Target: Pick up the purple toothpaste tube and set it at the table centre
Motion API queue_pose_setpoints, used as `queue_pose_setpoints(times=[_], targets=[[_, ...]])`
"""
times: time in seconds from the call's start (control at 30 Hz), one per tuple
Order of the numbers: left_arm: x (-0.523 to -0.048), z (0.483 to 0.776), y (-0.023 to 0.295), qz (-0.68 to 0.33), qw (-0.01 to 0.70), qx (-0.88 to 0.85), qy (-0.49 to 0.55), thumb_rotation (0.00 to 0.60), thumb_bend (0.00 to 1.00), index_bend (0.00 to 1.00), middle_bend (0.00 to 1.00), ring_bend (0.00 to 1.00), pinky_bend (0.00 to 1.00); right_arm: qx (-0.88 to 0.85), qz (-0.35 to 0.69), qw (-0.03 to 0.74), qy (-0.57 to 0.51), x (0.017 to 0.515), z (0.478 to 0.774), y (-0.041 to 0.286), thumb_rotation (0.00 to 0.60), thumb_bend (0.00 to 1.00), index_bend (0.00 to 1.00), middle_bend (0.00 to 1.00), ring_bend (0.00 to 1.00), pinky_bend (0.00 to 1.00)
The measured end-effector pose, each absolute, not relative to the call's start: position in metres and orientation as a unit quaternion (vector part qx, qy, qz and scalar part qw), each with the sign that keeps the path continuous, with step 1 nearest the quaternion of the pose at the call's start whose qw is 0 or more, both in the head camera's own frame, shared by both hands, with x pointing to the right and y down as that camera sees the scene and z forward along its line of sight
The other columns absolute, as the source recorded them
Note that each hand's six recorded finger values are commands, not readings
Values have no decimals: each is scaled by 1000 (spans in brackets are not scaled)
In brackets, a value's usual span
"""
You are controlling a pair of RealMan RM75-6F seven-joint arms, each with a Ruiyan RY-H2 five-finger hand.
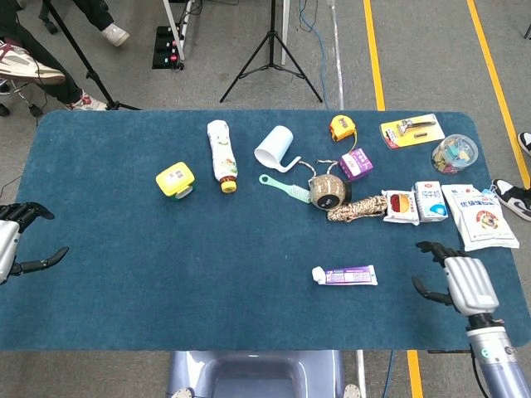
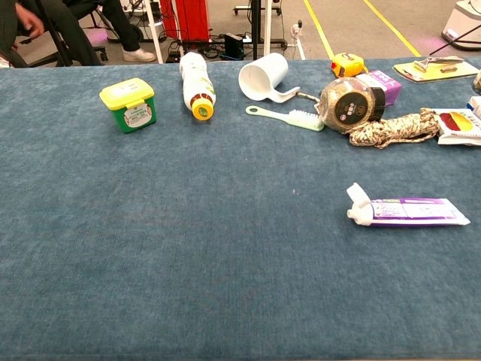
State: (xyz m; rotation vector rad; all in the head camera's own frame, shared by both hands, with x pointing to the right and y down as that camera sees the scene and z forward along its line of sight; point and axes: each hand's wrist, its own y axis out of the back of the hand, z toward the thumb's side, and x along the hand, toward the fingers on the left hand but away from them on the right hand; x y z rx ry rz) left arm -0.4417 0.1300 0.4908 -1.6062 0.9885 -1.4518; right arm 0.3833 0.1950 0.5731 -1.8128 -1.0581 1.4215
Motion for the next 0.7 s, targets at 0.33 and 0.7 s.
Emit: queue_pose_setpoints(times=[0.33,0.7], targets=[[-445,494,122,-570,367,-628,383,392,182,333,312,251,240,-707,536,321,-333,340,612,196,459,403,279,298,390,374],[-449,500,123,-575,357,-631,379,391,182,333,312,251,240,-705,553,339,-287,310,643,201,456,403,307,298,390,365]])
